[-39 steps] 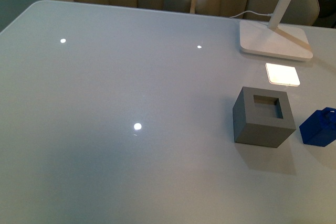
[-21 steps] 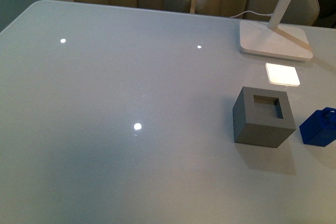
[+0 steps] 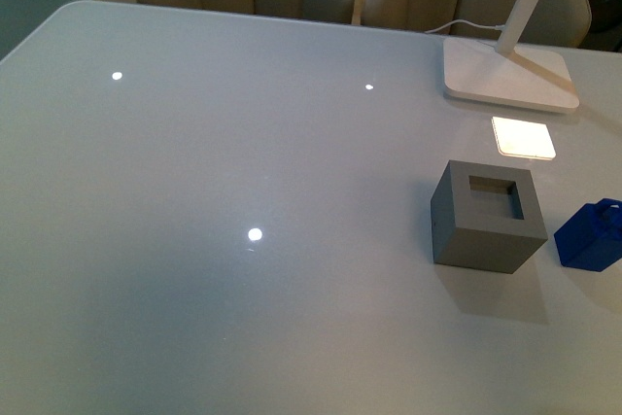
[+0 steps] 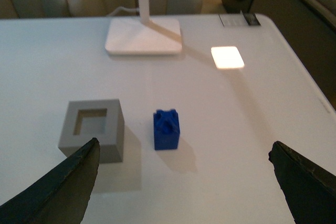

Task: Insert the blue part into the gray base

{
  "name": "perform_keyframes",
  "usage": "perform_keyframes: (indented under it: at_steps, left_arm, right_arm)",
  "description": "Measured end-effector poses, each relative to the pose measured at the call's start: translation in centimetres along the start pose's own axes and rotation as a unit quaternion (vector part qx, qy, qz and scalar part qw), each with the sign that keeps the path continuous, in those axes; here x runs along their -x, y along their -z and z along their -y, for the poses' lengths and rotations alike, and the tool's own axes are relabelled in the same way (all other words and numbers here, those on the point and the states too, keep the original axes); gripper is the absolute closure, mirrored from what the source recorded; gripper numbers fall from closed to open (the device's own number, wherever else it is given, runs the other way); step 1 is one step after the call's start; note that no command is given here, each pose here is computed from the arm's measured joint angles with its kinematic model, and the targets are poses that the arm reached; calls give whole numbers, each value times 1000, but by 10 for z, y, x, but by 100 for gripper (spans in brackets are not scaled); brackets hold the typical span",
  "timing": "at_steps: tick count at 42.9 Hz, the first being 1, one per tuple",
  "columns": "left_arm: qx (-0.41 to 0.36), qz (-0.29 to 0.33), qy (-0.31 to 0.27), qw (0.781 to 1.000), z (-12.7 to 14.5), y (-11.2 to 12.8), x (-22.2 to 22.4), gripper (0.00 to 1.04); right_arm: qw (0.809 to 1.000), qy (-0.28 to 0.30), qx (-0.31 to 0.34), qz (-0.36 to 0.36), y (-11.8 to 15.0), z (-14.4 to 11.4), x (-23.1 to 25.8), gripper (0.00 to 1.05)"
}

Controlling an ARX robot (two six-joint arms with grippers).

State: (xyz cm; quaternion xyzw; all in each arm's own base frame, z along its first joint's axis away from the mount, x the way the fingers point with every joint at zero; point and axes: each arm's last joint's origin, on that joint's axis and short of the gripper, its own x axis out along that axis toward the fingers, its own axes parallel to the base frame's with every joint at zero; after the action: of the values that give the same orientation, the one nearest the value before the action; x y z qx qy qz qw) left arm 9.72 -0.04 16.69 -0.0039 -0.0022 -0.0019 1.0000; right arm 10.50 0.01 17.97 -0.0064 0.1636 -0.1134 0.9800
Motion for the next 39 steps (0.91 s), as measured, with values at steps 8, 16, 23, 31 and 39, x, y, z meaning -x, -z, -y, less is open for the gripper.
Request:
perform_keyframes:
  at_steps: [8, 16, 23, 31, 39]
  left_arm:
    - [0, 0, 0, 1000, 0, 0, 0, 7]
    - [0, 0, 0, 1000, 0, 0, 0, 7]
    - [0, 0, 0, 1000, 0, 0, 0, 7]
    - [0, 0, 0, 1000, 0, 0, 0, 7]
    - [0, 0, 0, 1000, 0, 0, 0, 7]
  right_arm:
    - [998, -42, -19, -49, -60, 10, -31, 9]
    - [976, -80, -16, -204, -80, 24, -122, 9]
    - [952, -71, -10, -299, -57, 18, -195, 9]
    - [929, -79, -7, -361, -22, -3, -228, 9]
    - [916, -65, -6, -395, 0, -6, -251, 9]
